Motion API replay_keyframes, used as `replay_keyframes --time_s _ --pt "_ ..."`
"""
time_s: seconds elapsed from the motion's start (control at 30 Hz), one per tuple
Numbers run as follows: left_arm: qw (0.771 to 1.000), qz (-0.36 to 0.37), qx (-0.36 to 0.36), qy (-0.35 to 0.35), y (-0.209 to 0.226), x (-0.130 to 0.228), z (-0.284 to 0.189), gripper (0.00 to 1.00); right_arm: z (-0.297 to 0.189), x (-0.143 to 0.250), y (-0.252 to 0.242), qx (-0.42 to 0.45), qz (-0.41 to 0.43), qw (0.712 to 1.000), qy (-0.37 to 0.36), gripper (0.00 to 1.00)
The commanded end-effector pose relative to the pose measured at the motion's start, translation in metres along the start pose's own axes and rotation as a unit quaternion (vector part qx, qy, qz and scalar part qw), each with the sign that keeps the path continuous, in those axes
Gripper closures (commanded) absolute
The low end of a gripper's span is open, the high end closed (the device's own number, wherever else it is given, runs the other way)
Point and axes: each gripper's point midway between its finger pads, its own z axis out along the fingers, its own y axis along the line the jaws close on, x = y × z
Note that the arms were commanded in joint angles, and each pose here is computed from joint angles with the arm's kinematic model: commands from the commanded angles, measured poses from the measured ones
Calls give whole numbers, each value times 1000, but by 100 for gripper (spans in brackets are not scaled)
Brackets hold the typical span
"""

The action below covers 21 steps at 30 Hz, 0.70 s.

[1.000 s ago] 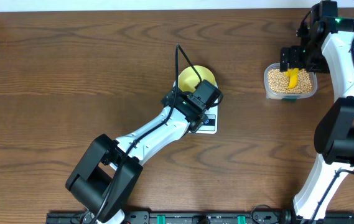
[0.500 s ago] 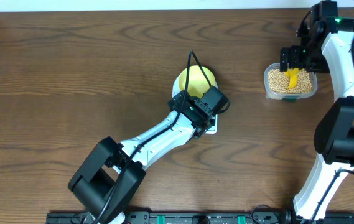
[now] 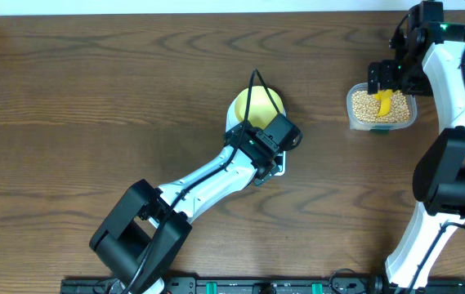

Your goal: Scoop item into bowl and weigh 50g on scale

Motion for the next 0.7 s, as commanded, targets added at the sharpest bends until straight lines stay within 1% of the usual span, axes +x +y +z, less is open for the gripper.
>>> replay_keyframes --time_s 0.0,0.2,0.4,0.53,0.67 --pt "1000 15 4 12 0 2 10 2 4 3 -2 2 2 1000 6 1" --pt "1000 10 -5 13 4 2 16 2 4 3 -2 2 2 1000 6 1" --pt "999 13 -24 30 7 7 25 2 4 3 -2 2 2 1000 6 1" --pt "999 13 -22 26 7 5 25 2 4 3 -2 2 2 1000 6 1" --pt "1000 20 -2 10 3 -2 21 2 4 3 -2 2 2 1000 6 1"
